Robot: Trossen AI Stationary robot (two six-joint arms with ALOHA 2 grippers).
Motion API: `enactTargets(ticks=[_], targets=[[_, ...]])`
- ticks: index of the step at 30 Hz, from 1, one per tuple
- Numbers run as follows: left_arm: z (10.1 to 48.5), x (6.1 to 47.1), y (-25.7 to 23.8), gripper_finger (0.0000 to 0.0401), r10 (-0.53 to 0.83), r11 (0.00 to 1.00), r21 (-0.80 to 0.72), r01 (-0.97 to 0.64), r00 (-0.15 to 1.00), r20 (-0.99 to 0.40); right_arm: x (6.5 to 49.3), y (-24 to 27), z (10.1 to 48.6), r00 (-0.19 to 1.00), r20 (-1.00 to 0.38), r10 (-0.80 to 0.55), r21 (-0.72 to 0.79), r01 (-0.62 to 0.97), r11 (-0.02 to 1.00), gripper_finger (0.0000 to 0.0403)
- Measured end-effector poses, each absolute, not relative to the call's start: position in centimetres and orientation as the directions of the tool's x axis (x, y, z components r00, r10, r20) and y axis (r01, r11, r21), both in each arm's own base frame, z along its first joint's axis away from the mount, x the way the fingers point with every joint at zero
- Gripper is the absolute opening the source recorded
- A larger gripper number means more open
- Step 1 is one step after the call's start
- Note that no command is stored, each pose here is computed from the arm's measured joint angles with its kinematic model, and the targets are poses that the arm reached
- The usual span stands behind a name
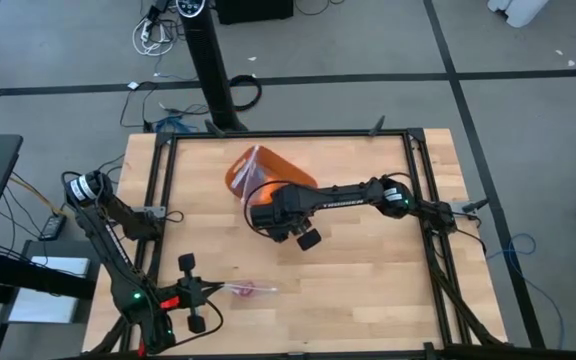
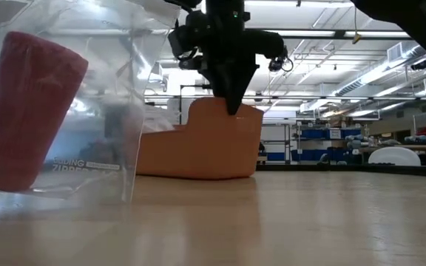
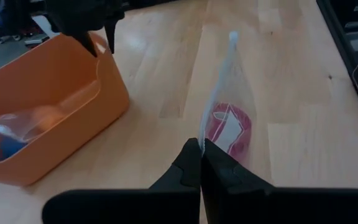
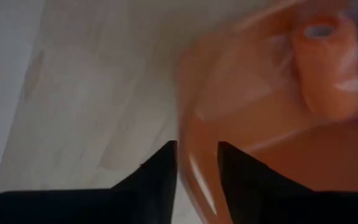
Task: Roll bandage
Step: Put the transparent zip bag inside the basket
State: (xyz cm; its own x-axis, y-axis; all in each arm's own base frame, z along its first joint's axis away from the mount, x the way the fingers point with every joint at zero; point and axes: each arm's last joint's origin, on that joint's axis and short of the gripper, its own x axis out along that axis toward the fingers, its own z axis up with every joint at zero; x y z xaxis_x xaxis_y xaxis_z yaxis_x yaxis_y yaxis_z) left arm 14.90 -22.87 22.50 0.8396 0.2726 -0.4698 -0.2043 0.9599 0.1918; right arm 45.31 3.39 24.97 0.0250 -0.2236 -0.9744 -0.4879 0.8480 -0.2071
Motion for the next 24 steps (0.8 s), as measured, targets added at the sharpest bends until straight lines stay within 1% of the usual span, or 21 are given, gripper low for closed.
enactTargets(ticks=[4, 8, 13, 16, 20, 22, 24], targets=[[22.6, 15.6, -22.7, 0.0001, 0.290, 0.956, 0.169, -0.238, 0.843, -0.452, 45.1, 3.2, 25.9, 0.051, -0.971, -0.234, -0.232, -0.437, 0.869, 0.0147], [22.7, 16.5, -22.0, 0.0001, 0.340, 0.940, 0.153, -0.303, 0.843, -0.417, 44.2, 2.9, 28.3, 0.111, -0.959, -0.259, -0.282, -0.376, 0.883, 0.0165], [23.1, 17.7, -20.9, 0.0001, 0.448, 0.894, 0.116, -0.434, 0.843, -0.299, 41.9, 2.9, 33.1, 0.232, -0.929, -0.290, -0.346, -0.255, 0.903, 0.0170], [23.4, 18.4, -20.2, 0.0001, 0.526, 0.850, 0.080, -0.521, 0.829, -0.187, 40.2, 3.2, 36.3, 0.326, -0.893, -0.311, -0.382, -0.182, 0.906, 0.0169], [24.4, 19.2, -18.9, 0.0001, 0.619, 0.786, 0.028, -0.618, 0.784, -0.047, 37.7, 3.6, 39.9, 0.432, -0.836, -0.337, -0.417, -0.100, 0.904, 0.0169], [25.1, 19.7, -18.2, 0.0001, 0.654, 0.756, 0.007, -0.654, 0.756, -0.009, 36.4, 3.9, 41.5, 0.479, -0.806, -0.349, -0.428, -0.063, 0.902, 0.0169], [26.0, 20.2, -17.4, 0.0001, 0.682, 0.731, 0.007, -0.682, 0.731, 0.000, 35.3, 3.9, 42.8, 0.513, -0.782, -0.353, -0.429, -0.032, 0.903, 0.0169]])
